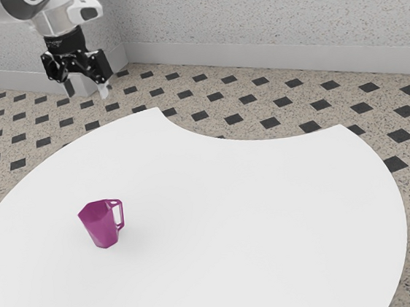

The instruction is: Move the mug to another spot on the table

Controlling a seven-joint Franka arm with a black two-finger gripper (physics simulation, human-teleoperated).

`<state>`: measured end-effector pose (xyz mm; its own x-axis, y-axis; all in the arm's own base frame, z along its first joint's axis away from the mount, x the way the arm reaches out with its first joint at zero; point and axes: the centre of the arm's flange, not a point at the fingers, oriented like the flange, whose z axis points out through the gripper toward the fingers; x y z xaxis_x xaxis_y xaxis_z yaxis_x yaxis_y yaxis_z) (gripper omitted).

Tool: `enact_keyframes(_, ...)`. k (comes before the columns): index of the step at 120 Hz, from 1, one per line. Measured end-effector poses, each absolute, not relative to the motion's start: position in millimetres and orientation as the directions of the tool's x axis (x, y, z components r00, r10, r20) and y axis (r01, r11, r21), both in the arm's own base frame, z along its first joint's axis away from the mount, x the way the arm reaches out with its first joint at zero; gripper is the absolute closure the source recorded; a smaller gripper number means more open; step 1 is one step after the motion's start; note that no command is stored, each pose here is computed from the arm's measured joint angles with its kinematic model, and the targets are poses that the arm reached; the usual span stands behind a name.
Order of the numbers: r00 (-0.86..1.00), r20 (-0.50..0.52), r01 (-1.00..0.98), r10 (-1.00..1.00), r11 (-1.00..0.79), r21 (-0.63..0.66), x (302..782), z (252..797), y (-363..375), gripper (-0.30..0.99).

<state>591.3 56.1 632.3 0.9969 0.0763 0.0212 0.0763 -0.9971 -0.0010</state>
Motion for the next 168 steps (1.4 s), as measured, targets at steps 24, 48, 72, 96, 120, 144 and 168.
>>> enact_keyframes(24, 0.997, -0.010, 0.073, 0.073, -0.997, -0.002, 589.5, 619.2, 57.6, 0.02)
enact_keyframes(48, 0.993, -0.091, 0.070, 0.068, -0.998, 0.011, 570.2, 559.6, 58.7, 0.02)
enact_keyframes(72, 0.989, -0.140, 0.052, 0.050, -0.999, 0.012, 556.0, 478.1, 48.6, 0.02)
enact_keyframes(96, 0.988, -0.110, -0.109, -0.108, -0.994, 0.003, 556.4, 437.9, 27.6, 0.02)
enact_keyframes(120, 0.955, -0.100, -0.282, -0.279, -0.959, -0.010, 551.7, 405.2, 39.1, 0.02)
enact_keyframes(144, 0.903, -0.107, -0.421, -0.417, -0.907, -0.018, 550.9, 373.1, 57.0, 0.02)
enact_keyframes(168, 0.843, -0.121, -0.530, -0.525, -0.848, -0.013, 566.0, 347.6, 53.4, 0.02)
